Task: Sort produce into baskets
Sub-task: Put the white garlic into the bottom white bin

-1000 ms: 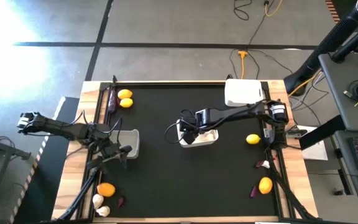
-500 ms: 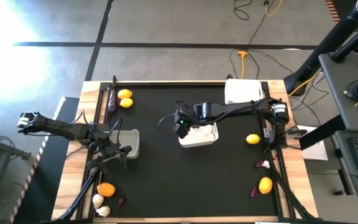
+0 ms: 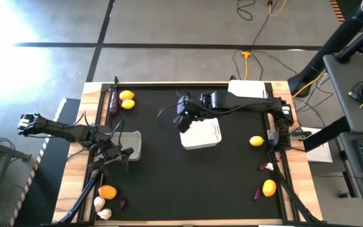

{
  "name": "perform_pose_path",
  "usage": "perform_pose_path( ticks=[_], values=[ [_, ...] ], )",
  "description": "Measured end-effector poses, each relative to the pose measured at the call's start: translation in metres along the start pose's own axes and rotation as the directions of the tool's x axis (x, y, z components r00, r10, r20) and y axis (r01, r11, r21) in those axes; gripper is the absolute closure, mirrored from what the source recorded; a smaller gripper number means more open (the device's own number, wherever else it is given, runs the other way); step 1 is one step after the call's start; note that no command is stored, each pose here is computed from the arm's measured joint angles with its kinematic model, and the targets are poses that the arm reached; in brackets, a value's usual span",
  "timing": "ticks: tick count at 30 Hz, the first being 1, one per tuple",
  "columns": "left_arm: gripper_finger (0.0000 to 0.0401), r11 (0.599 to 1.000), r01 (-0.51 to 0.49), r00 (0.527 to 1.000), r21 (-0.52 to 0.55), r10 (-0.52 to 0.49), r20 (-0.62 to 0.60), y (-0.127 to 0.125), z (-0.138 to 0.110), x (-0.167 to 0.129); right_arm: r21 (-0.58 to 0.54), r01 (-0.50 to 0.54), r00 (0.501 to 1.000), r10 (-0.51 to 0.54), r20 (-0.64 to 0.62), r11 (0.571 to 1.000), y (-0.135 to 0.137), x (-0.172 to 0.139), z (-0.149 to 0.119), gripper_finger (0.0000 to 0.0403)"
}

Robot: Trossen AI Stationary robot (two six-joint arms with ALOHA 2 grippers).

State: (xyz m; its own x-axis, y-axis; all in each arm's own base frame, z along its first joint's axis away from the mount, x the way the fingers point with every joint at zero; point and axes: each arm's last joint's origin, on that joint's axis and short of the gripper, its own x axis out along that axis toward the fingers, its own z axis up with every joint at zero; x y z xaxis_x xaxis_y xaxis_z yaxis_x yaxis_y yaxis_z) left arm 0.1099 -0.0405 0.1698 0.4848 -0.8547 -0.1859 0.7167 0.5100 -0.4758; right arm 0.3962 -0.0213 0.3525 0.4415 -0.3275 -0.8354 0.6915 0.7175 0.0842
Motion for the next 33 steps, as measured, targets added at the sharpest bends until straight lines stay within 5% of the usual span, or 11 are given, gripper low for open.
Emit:
perform_pose_path(
  ticks=[8,17,25,33],
  values=[
    [0.0074,1.000,0.000,1.000,0.000,0.000,0.000,0.000,0.000,0.000,-0.063,0.169,0.954,-0.180,-0.242,0.984,0.022,-0.020,-0.067,0.0172],
    [0.0074,1.000,0.000,1.000,0.000,0.000,0.000,0.000,0.000,0.000,-0.111,0.258,0.909,-0.280,-0.310,0.960,0.058,-0.023,-0.164,0.0172],
    [0.0074,1.000,0.000,1.000,0.000,0.000,0.000,0.000,0.000,0.000,-0.126,0.323,0.818,-0.344,-0.461,0.938,0.060,-0.017,-0.223,0.0172],
    [0.0074,1.000,0.000,1.000,0.000,0.000,0.000,0.000,0.000,0.000,-0.135,0.418,0.780,-0.431,-0.454,0.898,0.051,-0.004,-0.263,0.0172]
  ],
)
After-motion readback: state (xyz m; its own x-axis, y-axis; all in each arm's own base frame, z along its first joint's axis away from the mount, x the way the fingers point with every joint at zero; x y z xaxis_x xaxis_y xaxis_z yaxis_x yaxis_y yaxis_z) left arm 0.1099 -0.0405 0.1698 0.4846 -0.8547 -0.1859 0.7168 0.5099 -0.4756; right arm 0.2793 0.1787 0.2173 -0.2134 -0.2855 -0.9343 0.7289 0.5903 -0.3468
